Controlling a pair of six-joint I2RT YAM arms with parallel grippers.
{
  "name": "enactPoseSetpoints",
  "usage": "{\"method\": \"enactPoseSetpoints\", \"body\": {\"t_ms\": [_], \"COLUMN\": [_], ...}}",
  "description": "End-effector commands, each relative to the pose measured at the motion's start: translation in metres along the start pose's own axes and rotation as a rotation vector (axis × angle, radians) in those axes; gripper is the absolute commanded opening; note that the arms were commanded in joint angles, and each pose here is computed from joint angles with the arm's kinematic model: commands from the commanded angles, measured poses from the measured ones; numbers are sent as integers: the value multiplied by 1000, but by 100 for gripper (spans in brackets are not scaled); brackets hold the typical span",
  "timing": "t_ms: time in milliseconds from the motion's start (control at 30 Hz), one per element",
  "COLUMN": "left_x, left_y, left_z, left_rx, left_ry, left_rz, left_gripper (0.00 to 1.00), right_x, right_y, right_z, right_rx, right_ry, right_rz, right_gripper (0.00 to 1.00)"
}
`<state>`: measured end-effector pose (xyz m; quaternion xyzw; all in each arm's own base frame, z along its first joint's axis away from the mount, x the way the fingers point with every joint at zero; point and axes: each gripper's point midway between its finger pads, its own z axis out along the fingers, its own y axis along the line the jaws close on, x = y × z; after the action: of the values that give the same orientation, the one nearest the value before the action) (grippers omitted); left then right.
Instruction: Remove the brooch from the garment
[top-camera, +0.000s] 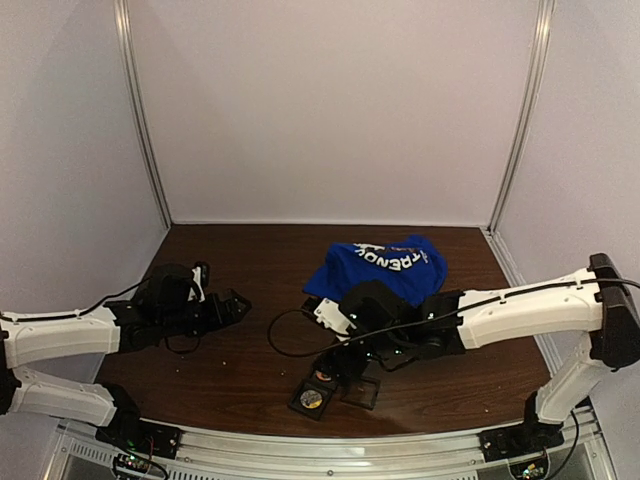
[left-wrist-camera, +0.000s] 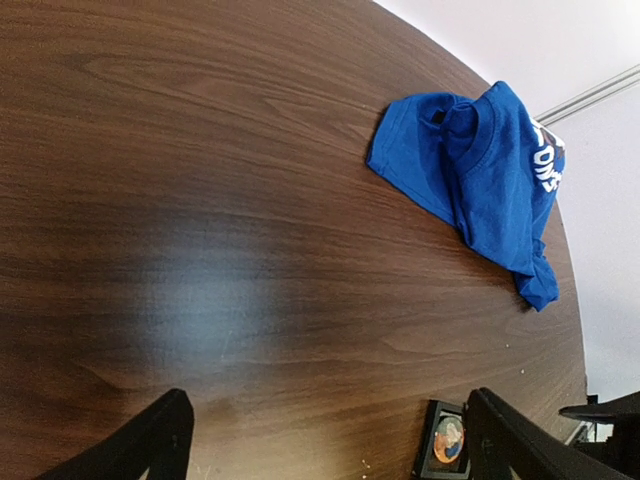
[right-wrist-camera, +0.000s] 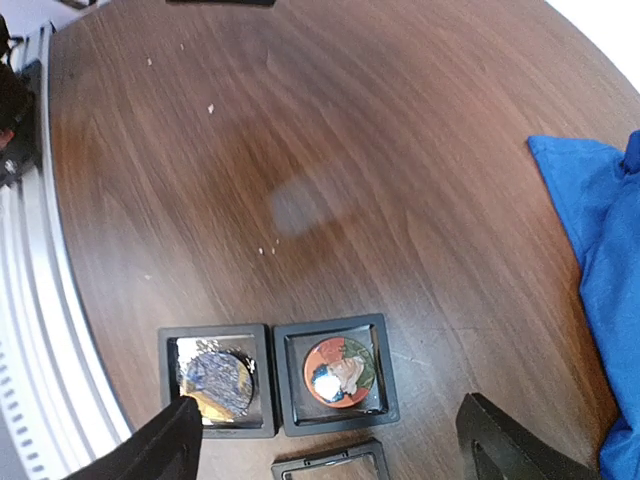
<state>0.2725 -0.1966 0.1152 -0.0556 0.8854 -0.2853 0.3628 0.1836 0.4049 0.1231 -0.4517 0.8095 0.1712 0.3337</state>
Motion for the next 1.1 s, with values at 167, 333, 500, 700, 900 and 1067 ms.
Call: {"method": "enactPoseSetpoints", "body": {"t_ms": [167, 333, 500, 700, 900, 1067], "left_x": [-26, -38, -42, -40, -41, -44], "left_y": [-20, -33, -42, -49, -51, -53], "left_z": [-30, -40, -44, -43, -39, -37], "left_rx": [52, 74, 100, 136, 140, 137], "left_ry": [-73, -81, -81, -54, -50, -53], "left_rz": [78, 97, 86, 51, 24, 16], "left_gripper": [97, 97, 97, 98, 97, 97], "right_x": [-69, -60, -54, -54, -62, -55], "right_y": [-110, -195, -258, -303, -322, -328], "right_z": [-55, -44, -24, -6, 11, 34], "right_rx": [151, 291, 403, 486, 505, 490], "right_ry": [-181, -163, -140, -104, -85, -25], "right_rz": [362, 537, 573, 549, 480, 455], "right_gripper": [100, 100, 100, 86, 78, 62]}}
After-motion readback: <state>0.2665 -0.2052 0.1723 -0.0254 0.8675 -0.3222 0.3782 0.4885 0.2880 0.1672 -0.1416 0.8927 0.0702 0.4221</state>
